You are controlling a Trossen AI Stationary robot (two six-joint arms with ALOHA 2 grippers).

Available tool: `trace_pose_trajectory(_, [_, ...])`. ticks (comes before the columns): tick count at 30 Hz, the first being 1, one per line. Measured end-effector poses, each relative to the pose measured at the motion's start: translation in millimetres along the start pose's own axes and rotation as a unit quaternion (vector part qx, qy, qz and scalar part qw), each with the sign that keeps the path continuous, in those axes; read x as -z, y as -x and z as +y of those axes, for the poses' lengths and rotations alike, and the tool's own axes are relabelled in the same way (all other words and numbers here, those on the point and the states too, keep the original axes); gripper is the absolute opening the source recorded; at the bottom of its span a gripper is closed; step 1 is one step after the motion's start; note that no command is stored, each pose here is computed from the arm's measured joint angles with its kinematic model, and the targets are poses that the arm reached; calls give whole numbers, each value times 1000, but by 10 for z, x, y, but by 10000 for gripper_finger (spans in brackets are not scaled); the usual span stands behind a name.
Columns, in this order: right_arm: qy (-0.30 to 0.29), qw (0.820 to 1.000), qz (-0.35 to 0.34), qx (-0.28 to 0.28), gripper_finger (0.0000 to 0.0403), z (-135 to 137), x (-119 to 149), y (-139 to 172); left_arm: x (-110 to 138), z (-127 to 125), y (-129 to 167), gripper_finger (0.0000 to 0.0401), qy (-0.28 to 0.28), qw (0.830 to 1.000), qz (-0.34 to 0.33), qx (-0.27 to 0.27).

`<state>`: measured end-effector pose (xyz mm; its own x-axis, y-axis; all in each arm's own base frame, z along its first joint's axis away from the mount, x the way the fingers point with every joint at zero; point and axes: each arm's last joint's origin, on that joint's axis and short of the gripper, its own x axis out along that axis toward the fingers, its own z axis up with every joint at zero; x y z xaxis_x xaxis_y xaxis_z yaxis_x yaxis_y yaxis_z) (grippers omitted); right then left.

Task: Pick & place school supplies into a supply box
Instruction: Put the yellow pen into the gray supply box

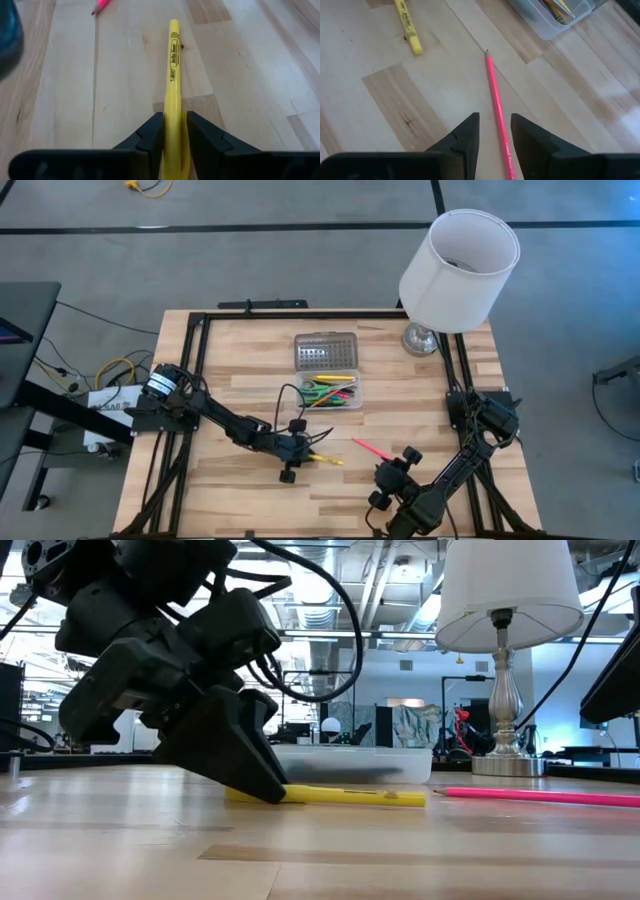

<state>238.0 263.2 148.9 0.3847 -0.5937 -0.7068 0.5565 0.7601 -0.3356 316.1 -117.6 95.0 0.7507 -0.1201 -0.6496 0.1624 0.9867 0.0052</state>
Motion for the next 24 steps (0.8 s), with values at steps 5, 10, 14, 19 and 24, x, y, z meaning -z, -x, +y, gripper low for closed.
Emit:
trace_pose_trajectory(5, [0,1000,0,0,108,0,0,0,10,8,0,75,1,1000,7,-1])
trace_pose_trajectory(10, [0,1000,0,0,108,0,0,0,14,10,0,55,-2,1000,9,-2])
trace_pose_trajectory(14, [-1,1000,0,-1,108,3,0,0,14,10,1,55,-3,1000,8,-2])
trace_pose_trajectory(19, [-1,1000,0,-1,108,3,0,0,14,11,0,65,-3,1000,6,-3])
trace_pose_trajectory(24, [-1,1000,0,-1,108,3,0,-1,12,12,-1,62,-6,1000,4,-4])
